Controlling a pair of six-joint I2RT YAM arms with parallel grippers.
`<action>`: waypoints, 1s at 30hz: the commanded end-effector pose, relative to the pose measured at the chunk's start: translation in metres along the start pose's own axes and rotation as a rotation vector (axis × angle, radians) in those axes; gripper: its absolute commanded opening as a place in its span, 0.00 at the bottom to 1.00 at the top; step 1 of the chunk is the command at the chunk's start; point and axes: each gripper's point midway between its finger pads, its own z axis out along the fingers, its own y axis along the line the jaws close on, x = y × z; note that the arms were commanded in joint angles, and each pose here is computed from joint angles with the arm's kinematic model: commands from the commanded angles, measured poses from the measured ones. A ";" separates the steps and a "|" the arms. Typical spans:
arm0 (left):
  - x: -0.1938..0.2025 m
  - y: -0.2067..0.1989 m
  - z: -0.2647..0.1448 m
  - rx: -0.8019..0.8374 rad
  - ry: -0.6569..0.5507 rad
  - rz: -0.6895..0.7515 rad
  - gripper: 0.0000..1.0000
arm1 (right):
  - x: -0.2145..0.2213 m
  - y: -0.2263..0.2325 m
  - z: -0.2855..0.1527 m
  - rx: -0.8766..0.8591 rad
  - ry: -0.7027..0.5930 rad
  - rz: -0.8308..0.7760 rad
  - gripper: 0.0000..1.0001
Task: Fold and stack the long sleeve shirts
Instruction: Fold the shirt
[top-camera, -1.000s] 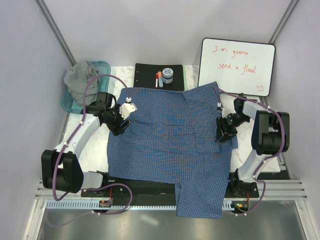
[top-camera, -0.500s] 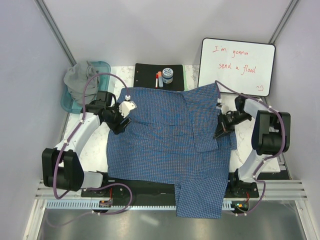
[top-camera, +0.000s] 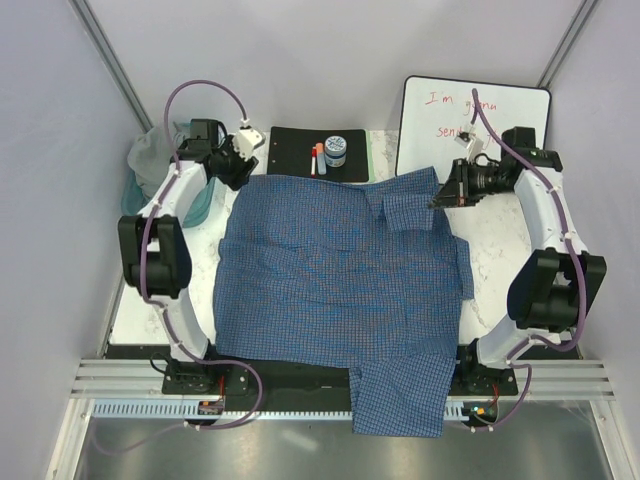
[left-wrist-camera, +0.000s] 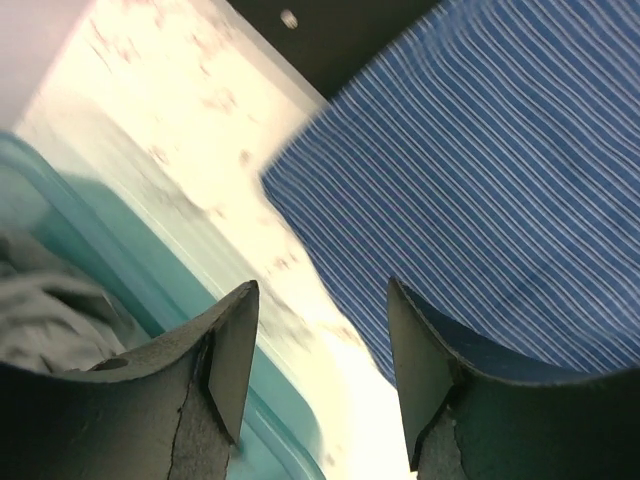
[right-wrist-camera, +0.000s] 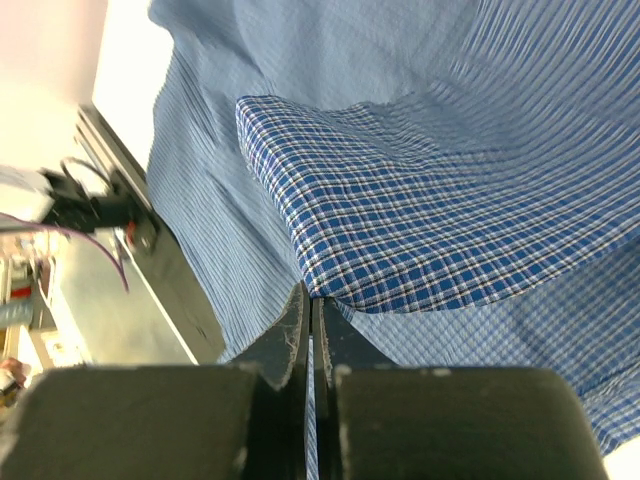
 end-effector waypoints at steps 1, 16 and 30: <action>-0.038 0.039 0.031 -0.035 -0.106 0.145 0.61 | -0.044 0.025 -0.013 -0.051 -0.114 -0.037 0.00; 0.004 0.048 0.127 0.040 -0.052 0.374 0.58 | -0.084 0.036 -0.022 -0.074 -0.195 -0.024 0.00; 0.015 0.037 0.140 0.109 -0.045 0.464 0.18 | -0.117 0.055 -0.036 -0.103 -0.263 -0.049 0.00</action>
